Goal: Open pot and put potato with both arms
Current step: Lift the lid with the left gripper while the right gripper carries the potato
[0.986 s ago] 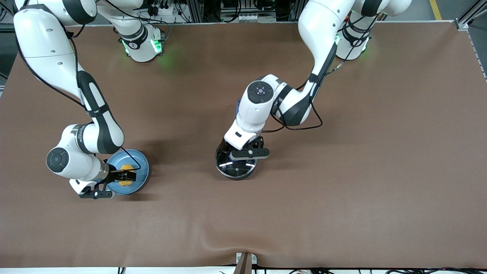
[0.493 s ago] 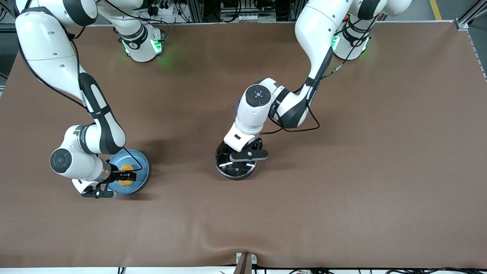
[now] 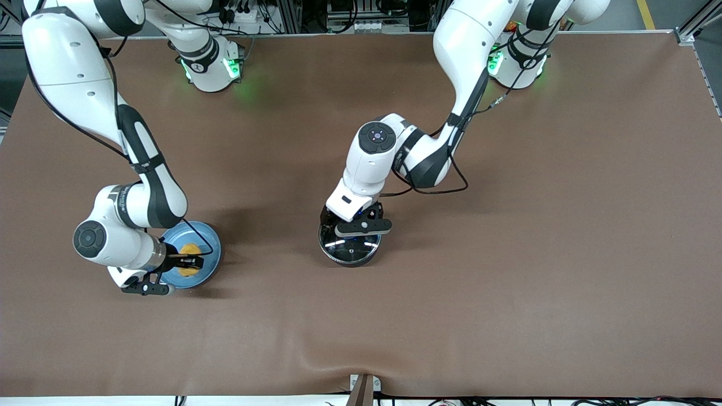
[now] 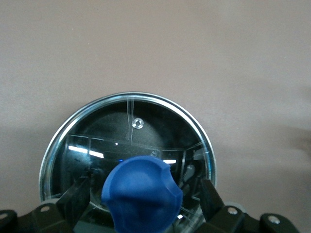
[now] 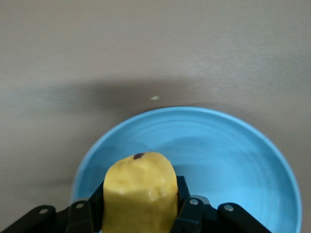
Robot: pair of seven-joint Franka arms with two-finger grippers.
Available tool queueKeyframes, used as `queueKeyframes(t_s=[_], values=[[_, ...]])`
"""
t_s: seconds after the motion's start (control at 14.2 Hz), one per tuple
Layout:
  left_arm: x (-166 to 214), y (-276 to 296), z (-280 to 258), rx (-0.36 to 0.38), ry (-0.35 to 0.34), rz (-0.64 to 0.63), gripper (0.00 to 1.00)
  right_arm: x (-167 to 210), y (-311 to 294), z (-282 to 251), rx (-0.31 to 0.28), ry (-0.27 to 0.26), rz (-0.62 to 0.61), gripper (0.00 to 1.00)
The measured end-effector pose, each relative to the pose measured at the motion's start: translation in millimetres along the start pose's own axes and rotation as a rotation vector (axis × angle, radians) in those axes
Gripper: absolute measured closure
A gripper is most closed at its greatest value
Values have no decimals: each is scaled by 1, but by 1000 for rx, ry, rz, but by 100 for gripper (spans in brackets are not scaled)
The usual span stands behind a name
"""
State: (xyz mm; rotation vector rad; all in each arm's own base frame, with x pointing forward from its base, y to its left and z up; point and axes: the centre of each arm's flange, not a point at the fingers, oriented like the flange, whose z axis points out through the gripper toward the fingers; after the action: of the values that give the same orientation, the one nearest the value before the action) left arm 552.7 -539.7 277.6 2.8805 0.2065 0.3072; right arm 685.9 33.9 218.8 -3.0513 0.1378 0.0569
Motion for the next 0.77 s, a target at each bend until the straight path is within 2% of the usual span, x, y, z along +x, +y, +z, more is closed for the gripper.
queueKeyframes(t_s=[0.28, 0.56, 0.77], values=[[0, -3, 9, 2, 11, 7, 0, -11, -59, -50, 5, -36, 81, 44], [5, -1, 5, -6, 27, 33, 39, -26, -121, -63, 34, -54, 147, 44], [5, -2, 5, -4, 27, 33, 40, -32, -142, -64, 45, -58, 135, 44]])
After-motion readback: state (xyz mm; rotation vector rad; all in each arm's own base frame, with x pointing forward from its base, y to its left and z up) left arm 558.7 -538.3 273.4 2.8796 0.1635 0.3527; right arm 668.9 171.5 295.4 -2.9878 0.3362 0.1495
